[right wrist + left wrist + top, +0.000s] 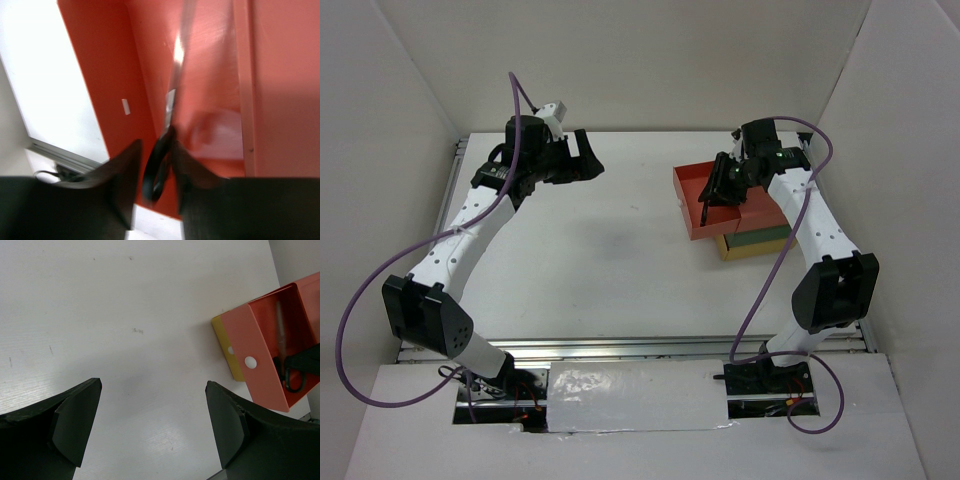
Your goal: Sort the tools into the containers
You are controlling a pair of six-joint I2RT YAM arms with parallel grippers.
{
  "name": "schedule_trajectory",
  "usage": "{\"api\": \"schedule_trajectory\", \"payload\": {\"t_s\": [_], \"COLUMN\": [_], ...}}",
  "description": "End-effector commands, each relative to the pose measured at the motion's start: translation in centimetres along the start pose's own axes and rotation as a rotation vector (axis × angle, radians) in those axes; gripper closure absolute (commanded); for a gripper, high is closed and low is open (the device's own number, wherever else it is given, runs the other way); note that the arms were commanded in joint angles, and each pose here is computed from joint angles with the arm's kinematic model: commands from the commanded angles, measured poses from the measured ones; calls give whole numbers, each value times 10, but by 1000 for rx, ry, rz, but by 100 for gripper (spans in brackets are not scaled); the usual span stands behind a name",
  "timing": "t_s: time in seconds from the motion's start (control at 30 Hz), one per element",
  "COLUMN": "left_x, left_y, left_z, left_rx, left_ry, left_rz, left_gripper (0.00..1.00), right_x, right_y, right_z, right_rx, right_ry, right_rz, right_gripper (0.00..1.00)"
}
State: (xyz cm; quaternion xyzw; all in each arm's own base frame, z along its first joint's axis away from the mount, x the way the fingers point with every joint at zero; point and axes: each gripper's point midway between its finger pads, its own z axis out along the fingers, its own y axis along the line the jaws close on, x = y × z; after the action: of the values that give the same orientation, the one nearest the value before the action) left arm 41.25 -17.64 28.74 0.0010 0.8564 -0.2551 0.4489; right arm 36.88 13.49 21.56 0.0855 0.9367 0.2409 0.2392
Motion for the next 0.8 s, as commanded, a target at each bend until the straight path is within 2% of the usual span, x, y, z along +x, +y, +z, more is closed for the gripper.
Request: {"api": "schedule_trajectory", "payload": {"t_s": [0.0, 0.07, 0.17, 0.33, 0.43, 0.5, 0.6, 0.63, 0.67, 0.7, 0.73, 0.77], "left_x": [-20, -22, -23, -30, -21, -14, 8, 12, 18, 34, 40, 50], "left_y": [-10, -13, -14, -26, -32, -43, -57, -64, -69, -80, -82, -91], "left_z": [0, 0, -1, -7, -4, -1, 15, 18, 22, 27, 36, 39], "left_rx": [42, 56, 67, 197, 237, 246, 245, 252, 250, 257, 241, 246], "left_ry": [-38, -42, -39, -65, -50, -36, 35, 47, 66, 110, 130, 153], "left_rz": [-5, 5, 12, 9, -5, 7, 28, 37, 41, 56, 58, 63], "left_gripper": [1, 1, 1, 1, 1, 4, 10, 12, 16, 16, 13, 1], "right_x": [-7, -7, -7, -19, -30, -40, -56, -69, -75, -78, -80, -85], "right_y": [9, 9, 13, 42, 70, 88, 97, 86, 80, 69, 61, 40], "right_z": [-24, -24, -27, -48, -71, -89, -113, -114, -114, -112, -114, -111], "right_rx": [-27, -33, -53, -160, -266, -321, -292, -191, -141, -80, -24, 88], "right_ry": [-65, -62, -65, -110, -163, -224, -362, -434, -466, -480, -503, -523], "right_rz": [-8, -14, -23, -101, -198, -277, -371, -395, -414, -420, -454, -444], "right_gripper": [56, 42, 33, 34, 40, 49, 64, 75, 81, 85, 87, 88]}}
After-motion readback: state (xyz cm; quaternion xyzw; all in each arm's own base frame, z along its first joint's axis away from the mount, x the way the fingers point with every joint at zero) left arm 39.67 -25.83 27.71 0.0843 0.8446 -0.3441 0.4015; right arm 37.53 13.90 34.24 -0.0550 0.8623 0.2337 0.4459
